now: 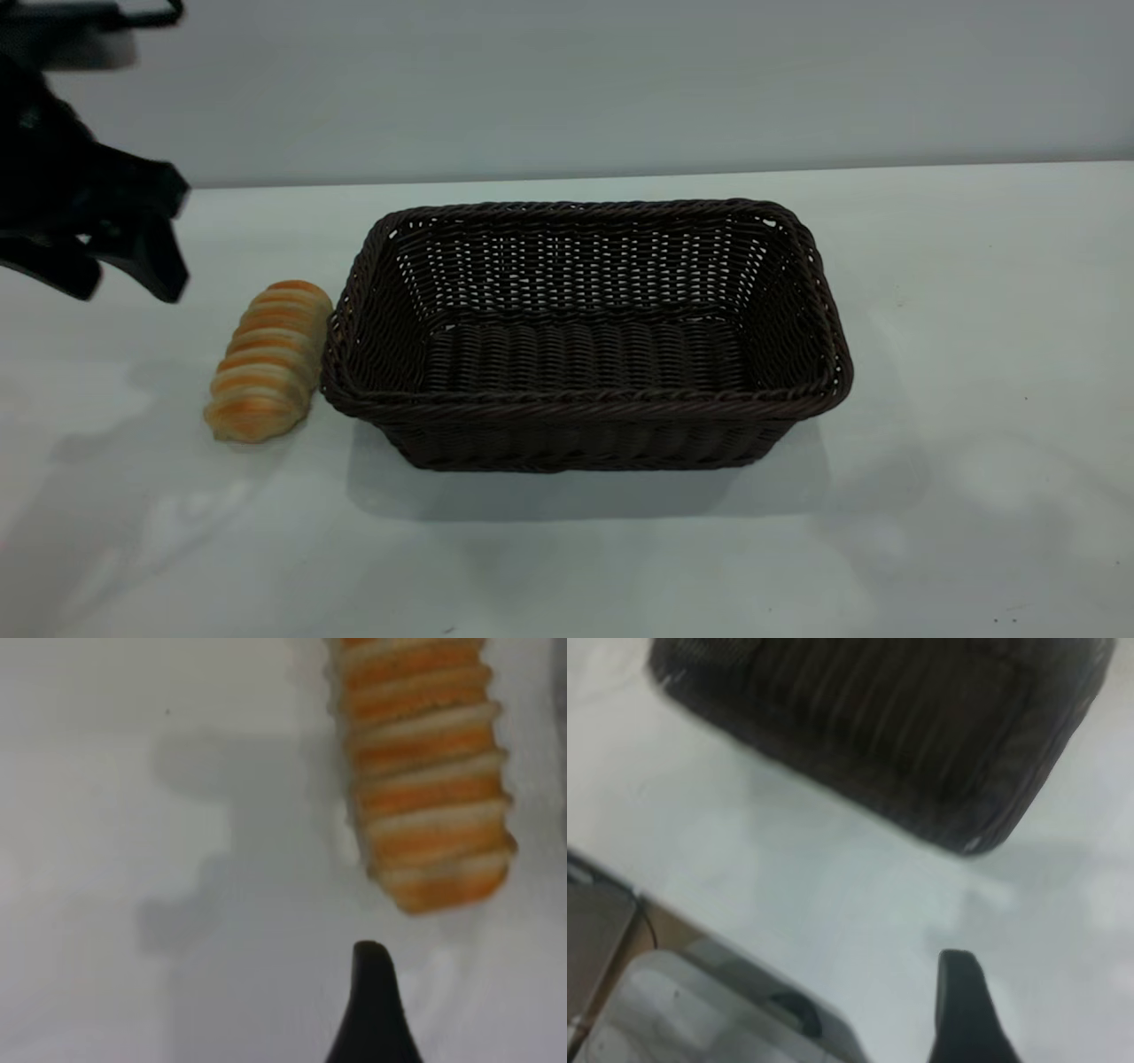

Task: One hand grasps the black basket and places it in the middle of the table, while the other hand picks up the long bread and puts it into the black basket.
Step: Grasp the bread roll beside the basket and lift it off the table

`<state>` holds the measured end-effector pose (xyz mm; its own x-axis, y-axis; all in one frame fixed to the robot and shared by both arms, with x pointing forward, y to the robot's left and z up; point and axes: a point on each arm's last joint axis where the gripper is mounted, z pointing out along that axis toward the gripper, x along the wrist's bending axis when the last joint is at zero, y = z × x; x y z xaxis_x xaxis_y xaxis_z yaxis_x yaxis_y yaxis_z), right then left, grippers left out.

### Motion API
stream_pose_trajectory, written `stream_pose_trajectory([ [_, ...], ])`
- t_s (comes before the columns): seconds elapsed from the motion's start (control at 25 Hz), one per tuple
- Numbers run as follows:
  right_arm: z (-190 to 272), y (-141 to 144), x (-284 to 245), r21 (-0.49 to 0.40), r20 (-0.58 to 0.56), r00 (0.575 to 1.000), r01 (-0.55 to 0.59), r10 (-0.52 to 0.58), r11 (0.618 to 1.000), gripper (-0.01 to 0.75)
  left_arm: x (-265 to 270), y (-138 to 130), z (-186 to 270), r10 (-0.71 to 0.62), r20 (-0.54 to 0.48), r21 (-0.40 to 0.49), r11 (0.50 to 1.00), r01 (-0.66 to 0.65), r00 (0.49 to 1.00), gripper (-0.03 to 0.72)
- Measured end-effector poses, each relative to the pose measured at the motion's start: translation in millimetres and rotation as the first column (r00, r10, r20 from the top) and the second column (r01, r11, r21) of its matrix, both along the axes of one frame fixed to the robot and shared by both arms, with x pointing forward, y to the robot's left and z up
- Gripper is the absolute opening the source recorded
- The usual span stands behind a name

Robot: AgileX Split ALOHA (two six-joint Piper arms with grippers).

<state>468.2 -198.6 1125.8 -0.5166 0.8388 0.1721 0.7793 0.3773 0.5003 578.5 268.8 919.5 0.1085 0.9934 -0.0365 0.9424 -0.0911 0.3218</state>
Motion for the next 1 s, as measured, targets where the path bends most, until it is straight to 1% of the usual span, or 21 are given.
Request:
stream_pose_trajectory([
  [0.08,1,-6,-28,0.013,0.021,1.0,-0.004,0.004,1.0,0.483,11,-2,-10,0.0,-0.004,0.001,1.0,0.0,1.0,0.59],
  [0.2,-7,-19,-67,0.042,0.019,0.999,0.042,-0.043,0.998,0.483,27,-6,-28,-0.004,-0.002,0.001,1.0,0.004,1.0,0.59],
  [0.36,-25,-33,-106,0.067,0.01,0.996,0.089,-0.09,0.994,0.483,46,-16,-56,0.006,-0.017,-0.021,1.0,-0.007,1.0,0.59],
  [0.52,-41,-45,-133,0.052,0.038,0.993,0.107,-0.109,0.993,0.483,55,-22,-87,-0.003,-0.057,-0.016,1.0,0.002,0.998,0.59],
  [0.64,-56,-54,-147,0.003,0.059,0.991,0.12,-0.12,0.993,0.483,56,-22,-97,-0.006,-0.069,-0.01,1.0,0.005,0.998,0.567],
  [0.72,-66,-61,-156,-0.03,0.082,0.989,0.124,-0.122,0.992,0.483,57,-21,-100,-0.002,-0.073,-0.006,1.0,0.002,0.997,0.513],
  [0.76,-70,-64,-161,-0.042,0.092,0.988,0.127,-0.123,0.991,0.483,57,-20,-102,0.005,-0.076,-0.004,1.0,-0.005,0.997,0.467],
  [0.84,-76,-69,-170,-0.054,0.122,0.984,0.138,-0.131,0.989,0.483,57,-18,-105,0.022,-0.078,-0.002,1.0,-0.022,0.997,0.357],
  [0.96,-81,-76,-183,-0.046,0.174,0.973,0.161,-0.151,0.986,0.483,57,-14,-104,0.037,-0.086,0.007,0.999,-0.037,0.996,0.142],
  [1.0,-82,-78,-186,-0.042,0.191,0.969,0.166,-0.155,0.985,0.483,57,-14,-102,0.025,-0.086,0.017,1.0,-0.023,0.996,0.108],
])
